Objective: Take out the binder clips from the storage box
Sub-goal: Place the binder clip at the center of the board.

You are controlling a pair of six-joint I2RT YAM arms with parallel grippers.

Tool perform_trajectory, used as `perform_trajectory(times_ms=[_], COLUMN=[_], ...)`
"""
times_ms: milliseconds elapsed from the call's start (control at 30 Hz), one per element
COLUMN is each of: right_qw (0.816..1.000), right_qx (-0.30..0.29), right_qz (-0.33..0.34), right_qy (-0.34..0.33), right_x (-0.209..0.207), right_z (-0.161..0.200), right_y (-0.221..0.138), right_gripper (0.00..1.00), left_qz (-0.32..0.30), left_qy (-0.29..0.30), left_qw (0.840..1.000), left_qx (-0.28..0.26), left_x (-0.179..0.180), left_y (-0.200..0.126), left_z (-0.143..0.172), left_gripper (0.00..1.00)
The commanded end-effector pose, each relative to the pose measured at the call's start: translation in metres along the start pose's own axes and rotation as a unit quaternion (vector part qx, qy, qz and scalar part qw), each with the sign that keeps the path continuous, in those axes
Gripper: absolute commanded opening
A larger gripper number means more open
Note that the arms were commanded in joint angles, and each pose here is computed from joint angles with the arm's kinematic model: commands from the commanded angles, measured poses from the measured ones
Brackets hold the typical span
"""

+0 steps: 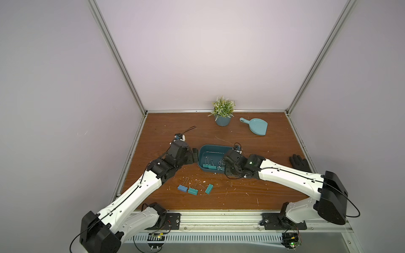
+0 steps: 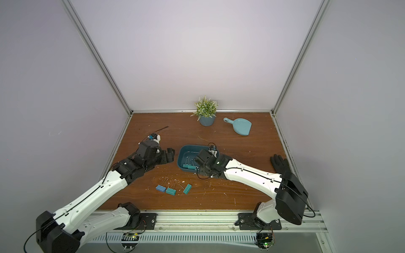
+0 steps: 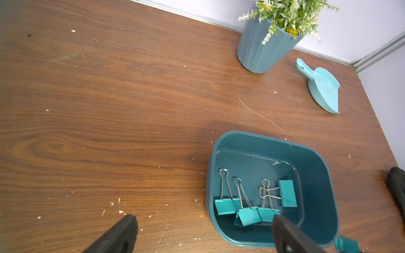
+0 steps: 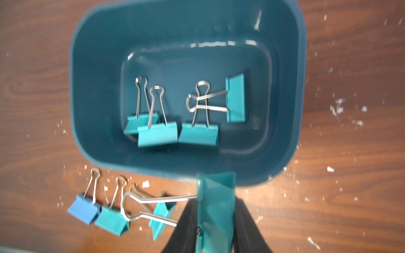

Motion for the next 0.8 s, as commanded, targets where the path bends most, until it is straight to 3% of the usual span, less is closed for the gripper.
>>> perform_trajectory(times_ms=[0,133,500,767], right_qw=[0.999,0.999,0.995,0.988], right_qx=[0.005,0.025,0.012,-0.006], right_qz=[-0.037,-0.028,-0.005,0.022], right_qy=[0.025,0.031,0.100,0.152], right_x=[-0.002,-0.014,-0.007,-0.009], right_z=[0.006,0.023,0.075,0.090], right_y=[-0.007,0.003,0.035,0.055], right_gripper=[0.29,0.30,0.29,0.28], left_qz=[-0.030,-0.024,0.007,0.026], left_qy=[-0.016,-0.027,0.005,0.013], left_qw=[0.999,0.999,1.000,0.999], left_qx=[-0.009,-0.010,0.023,0.024], left_x=[0.009,0.007,0.002,0.002], left_y=[-0.001,-0.002,0.000,-0.009], left_z=[-0.003,-0.006,0.006,0.012], left_gripper=[0.99,0.99,0.99,0.99])
Point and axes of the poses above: each gripper's point midway between its finger pads, its own y axis out along the fingers, its own x axis along the line the jaws close on, z = x × y, the point moved 7 cm from there along -y, back along the fingers, and after that the axes turned 14 degrees about y, right-handed, at the moved point
